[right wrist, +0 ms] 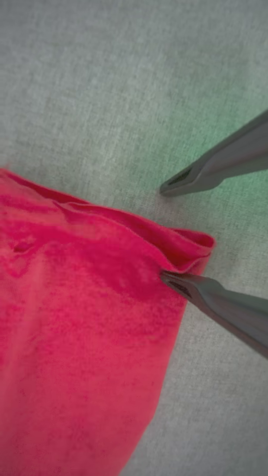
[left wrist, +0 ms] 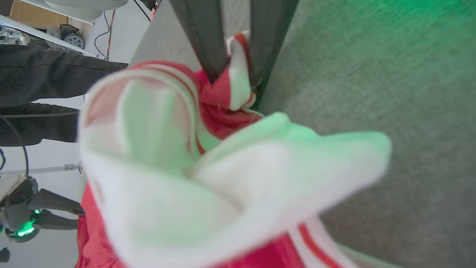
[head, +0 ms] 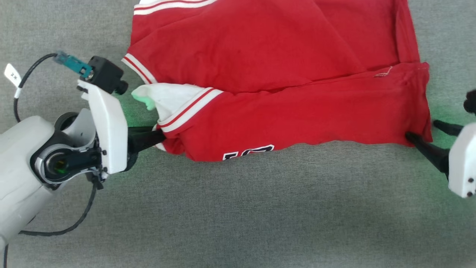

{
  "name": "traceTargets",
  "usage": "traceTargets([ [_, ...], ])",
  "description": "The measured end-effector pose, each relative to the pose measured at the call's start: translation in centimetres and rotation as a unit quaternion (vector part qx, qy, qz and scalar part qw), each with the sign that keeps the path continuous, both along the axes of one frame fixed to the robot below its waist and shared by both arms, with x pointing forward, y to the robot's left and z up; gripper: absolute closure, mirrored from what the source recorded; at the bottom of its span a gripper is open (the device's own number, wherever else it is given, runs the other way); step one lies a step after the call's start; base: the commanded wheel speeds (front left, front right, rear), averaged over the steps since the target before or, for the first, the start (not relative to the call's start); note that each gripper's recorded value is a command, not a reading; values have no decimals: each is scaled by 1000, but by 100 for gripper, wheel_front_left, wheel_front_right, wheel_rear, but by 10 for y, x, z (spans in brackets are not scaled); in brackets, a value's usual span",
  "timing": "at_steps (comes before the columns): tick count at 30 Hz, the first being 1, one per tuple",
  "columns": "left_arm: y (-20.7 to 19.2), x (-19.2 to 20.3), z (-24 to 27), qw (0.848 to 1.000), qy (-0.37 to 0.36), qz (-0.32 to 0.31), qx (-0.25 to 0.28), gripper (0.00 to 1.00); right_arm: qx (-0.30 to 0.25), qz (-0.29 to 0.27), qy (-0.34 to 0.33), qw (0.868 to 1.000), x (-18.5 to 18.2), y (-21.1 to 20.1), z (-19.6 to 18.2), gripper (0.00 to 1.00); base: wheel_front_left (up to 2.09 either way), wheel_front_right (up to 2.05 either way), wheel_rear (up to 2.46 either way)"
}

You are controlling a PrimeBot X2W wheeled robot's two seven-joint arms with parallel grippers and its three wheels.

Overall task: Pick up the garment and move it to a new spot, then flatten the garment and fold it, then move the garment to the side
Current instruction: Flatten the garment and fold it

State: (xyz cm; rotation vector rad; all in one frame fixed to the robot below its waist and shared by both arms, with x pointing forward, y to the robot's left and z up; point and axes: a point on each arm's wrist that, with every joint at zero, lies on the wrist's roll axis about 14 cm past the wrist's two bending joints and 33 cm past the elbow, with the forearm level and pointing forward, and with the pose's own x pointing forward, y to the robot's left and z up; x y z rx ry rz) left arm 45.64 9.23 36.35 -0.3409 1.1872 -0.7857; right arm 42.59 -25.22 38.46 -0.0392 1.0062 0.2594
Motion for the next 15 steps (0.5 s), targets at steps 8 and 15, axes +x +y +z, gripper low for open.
traceTargets([
  [8, -9, 0, 4, 1000, -11, 5, -18, 100, -1, 27, 41, 999, 9, 15, -14, 100, 0, 0, 0],
  [15, -8, -6, 18, 998, -50, 22, -35, 100, 9, 14, 28, 999, 5, 13, -4, 100, 0, 0, 0],
])
